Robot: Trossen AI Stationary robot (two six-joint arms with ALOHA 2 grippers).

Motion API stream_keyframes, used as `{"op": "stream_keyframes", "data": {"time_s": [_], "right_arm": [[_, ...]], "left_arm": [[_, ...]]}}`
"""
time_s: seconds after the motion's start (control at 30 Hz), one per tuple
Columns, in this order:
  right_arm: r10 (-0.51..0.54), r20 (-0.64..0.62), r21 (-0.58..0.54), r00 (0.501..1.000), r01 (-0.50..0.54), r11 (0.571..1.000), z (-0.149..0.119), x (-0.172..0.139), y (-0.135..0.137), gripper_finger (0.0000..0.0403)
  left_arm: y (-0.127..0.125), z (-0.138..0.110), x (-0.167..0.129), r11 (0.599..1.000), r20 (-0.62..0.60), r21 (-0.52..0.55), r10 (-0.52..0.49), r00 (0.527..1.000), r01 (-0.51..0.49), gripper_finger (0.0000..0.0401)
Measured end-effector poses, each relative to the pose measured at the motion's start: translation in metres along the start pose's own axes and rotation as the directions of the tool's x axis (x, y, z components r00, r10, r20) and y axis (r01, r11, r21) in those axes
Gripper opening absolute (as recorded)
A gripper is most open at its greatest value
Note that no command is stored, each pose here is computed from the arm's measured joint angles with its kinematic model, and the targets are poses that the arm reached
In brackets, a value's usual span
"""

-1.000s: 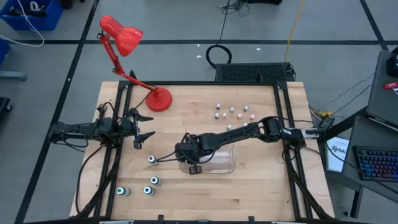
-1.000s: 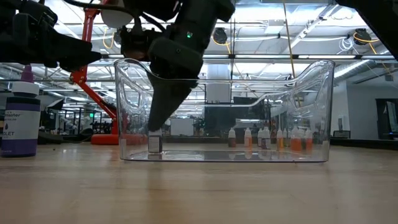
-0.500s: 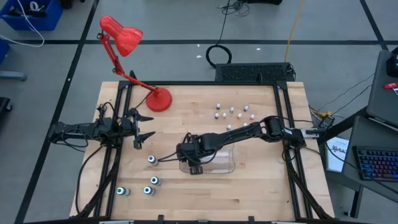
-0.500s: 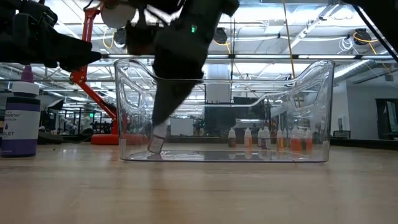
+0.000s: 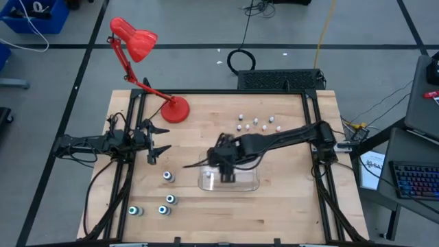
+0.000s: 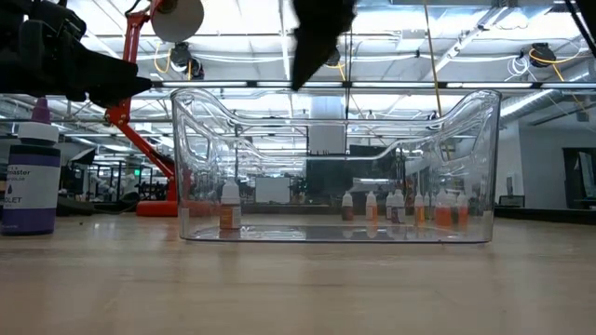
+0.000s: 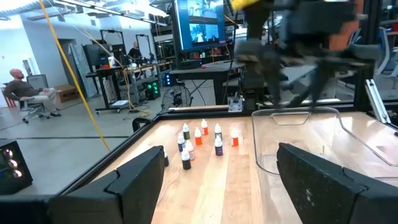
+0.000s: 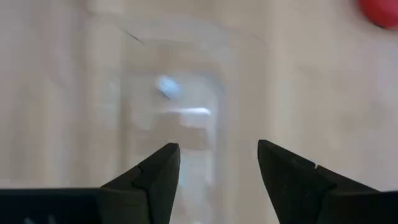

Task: Pick & Place food coloring
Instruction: Put the orange food coloring bottle into the transparent bin

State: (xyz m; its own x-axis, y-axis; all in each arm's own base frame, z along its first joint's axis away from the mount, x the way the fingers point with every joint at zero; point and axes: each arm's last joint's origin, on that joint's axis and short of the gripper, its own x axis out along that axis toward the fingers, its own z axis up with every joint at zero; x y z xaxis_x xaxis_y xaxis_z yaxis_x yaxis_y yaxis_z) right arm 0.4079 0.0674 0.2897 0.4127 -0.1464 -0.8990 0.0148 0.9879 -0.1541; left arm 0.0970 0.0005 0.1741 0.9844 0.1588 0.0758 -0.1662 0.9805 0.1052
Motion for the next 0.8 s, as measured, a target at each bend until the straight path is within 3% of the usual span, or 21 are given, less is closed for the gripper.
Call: {"op": "stream_keyframes", "data": {"time_s": [0.2, 0.3, 0.43, 0.53, 0.67, 0.8], "right_arm": [[-0.184, -0.056, 0.085, 0.981, 0.188, 0.978, -0.048, -0.037, -0.019, 0.0196], [-0.289, -0.078, 0.144, 0.954, 0.298, 0.944, -0.084, -0.043, -0.031, 0.0196], [-0.34, -0.108, 0.258, 0.934, 0.356, 0.898, -0.133, -0.045, -0.053, 0.0196], [-0.361, -0.083, 0.386, 0.929, 0.364, 0.848, -0.16, -0.043, -0.072, 0.0196], [-0.417, -0.091, 0.539, 0.904, 0.397, 0.743, -0.191, -0.038, -0.102, 0.0196], [-0.364, -0.167, 0.629, 0.916, 0.384, 0.677, -0.212, -0.03, -0.128, 0.0196]], "left_arm": [[0.0, 0.0, 0.0, 1.0, 0.0, 0.0, 0.0, 1.0, 0.0, 0.0306], [0.0, 0.0, 0.0, 1.0, 0.0, 0.0, 0.0, 1.0, 0.0, 0.0306], [0.0, 0.0, 0.0, 1.0, 0.0, 0.0, 0.0, 1.0, 0.0, 0.0306], [0.0, 0.0, 0.0, 1.0, 0.0, 0.0, 0.0, 1.0, 0.0, 0.0306], [0.0, 0.0, 0.0, 1.0, 0.0, 0.0, 0.0, 1.0, 0.0, 0.0306], [0.0, 0.0, 0.0, 1.0, 0.0, 0.0, 0.0, 1.0, 0.0, 0.0306]]}}
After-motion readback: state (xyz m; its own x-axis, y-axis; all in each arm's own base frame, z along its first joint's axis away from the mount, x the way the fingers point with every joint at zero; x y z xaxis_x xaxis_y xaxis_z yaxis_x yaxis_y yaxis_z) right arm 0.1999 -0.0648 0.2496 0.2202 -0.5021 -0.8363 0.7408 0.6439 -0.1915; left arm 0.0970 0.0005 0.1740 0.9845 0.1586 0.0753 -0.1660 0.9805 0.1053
